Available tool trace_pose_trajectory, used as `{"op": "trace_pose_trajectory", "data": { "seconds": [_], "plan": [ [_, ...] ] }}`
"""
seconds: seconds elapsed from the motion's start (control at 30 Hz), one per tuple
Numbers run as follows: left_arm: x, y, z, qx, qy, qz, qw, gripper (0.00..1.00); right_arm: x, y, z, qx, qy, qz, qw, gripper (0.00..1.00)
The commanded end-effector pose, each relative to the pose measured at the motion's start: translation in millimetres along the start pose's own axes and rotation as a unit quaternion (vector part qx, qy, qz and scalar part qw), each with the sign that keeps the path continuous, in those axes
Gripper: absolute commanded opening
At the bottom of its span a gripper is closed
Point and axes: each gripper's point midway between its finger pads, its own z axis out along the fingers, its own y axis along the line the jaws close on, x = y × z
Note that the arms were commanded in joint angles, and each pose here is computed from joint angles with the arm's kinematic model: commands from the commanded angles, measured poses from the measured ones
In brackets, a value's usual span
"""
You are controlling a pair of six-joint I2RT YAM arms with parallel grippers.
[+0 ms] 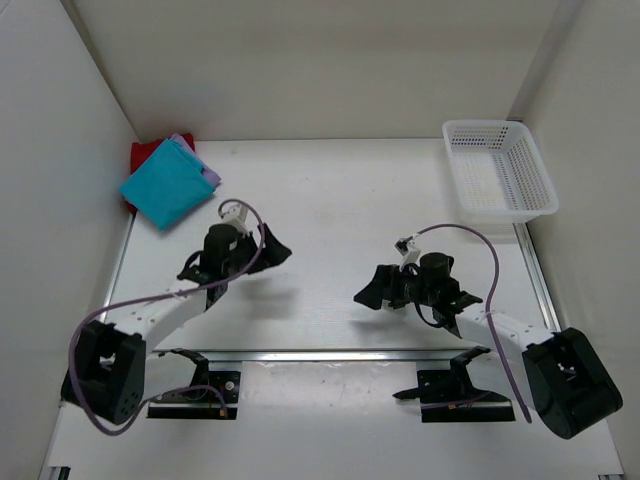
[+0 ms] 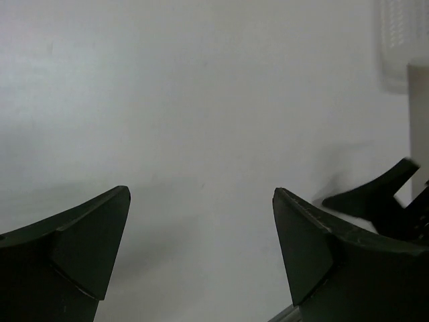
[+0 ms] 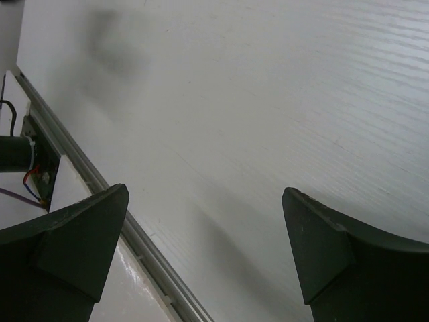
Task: Fold and stack the t-shirts
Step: Put the neatly folded tshirt into the corner of the board with the left arm
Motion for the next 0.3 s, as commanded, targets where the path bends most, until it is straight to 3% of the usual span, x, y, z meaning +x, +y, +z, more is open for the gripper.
{"op": "trace_pose_trajectory", "data": {
  "seconds": [0.0,0.13,0.27],
  "plan": [
    [44,27,-19,-0.018,0.035,0.021,0.999,0.99,-7,-11,-7,0.017,-0.029,-0.014,0.999,0.99],
    [50,48,-26,-0.057,0.053,0.022,0.997,0.99,-13,-9,-9,0.017,-0.042,-0.019,0.999,0.99],
    [20,43,-24,-0.063,0.023,0.024,0.997,0.99,-10,-6,-4,0.012,-0.028,-0.020,0.999,1.00]
  ]
}}
